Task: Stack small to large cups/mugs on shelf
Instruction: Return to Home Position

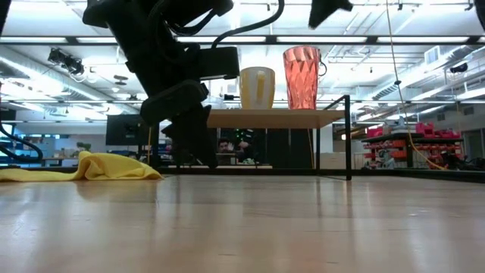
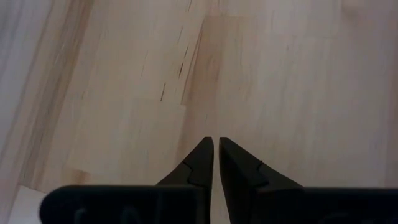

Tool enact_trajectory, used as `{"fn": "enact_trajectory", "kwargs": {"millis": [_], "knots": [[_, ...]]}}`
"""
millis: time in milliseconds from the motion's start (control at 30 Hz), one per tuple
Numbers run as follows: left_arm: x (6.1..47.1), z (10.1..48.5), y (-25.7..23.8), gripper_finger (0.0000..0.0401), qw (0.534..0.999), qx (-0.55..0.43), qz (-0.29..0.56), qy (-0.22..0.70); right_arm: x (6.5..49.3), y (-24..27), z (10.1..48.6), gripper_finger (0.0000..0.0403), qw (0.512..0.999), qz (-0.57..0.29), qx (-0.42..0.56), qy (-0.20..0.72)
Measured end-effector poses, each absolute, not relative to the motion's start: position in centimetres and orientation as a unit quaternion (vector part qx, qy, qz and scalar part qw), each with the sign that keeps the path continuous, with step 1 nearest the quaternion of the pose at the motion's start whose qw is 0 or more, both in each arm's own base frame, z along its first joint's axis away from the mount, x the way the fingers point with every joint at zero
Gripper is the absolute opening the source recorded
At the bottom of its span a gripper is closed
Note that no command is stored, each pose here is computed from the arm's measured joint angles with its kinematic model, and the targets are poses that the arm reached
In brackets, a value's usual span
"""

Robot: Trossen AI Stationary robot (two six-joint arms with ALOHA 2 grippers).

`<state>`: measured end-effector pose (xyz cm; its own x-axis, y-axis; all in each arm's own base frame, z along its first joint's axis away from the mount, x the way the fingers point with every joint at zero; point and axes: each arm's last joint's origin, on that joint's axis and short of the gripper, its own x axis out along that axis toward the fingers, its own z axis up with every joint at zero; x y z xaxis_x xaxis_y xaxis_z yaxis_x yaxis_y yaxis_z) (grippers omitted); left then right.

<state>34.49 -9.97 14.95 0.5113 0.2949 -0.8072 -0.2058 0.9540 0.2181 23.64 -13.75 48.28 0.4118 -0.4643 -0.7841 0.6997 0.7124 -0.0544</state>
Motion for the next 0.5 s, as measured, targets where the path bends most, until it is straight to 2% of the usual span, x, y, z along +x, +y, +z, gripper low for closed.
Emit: {"fn": "enact_trajectory", "kwargs": {"millis": [233,500], "knots": [[34.5,15.0,-9.9,0.0040,0.870,0.053,0.153,0.467,19.6,-8.5,51.7,0.0057,0.869,-0.326,0.171,0.331],[34.6,15.1,-9.8,0.0034,0.872,0.060,0.180,0.451,15.1,-2.8,54.0,0.0057,0.915,-0.231,0.192,0.270]]}}
